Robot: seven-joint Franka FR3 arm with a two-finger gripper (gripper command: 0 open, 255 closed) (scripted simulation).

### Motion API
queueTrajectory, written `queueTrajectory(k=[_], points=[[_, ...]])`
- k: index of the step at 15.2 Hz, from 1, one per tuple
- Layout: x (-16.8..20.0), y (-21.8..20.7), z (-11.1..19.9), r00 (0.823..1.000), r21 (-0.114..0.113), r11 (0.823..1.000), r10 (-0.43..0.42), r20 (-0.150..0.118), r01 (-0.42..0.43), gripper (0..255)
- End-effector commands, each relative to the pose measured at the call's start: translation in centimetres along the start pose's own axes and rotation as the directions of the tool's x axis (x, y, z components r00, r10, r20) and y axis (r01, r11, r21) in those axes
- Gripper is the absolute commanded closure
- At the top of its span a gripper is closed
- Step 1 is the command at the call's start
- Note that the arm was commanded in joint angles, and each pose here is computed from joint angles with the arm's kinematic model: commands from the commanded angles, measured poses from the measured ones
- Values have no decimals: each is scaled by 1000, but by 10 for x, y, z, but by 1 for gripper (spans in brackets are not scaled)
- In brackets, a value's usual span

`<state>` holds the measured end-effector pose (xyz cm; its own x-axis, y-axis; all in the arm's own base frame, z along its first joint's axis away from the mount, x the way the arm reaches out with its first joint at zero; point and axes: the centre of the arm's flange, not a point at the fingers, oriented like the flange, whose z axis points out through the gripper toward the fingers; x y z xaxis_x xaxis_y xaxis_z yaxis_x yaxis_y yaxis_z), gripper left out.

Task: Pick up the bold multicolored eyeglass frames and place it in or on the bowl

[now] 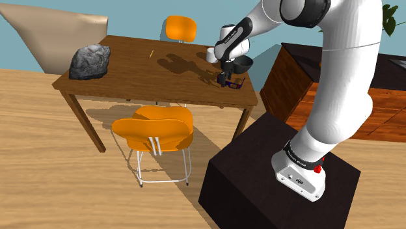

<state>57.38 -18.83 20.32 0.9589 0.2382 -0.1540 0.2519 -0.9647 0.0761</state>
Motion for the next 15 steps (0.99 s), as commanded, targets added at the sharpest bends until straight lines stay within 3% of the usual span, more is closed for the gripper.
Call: queueTrajectory(k=[1, 3, 4, 15], points=[[0, 0, 0, 1000, 0, 1000, 0, 0, 0, 0], [0, 0, 0, 1000, 0, 1000, 0, 0, 0, 0], [0, 0, 0, 1000, 0, 1000, 0, 0, 0, 255], [-2, 1, -10, 1000, 0, 1000, 0, 0, 0, 255]])
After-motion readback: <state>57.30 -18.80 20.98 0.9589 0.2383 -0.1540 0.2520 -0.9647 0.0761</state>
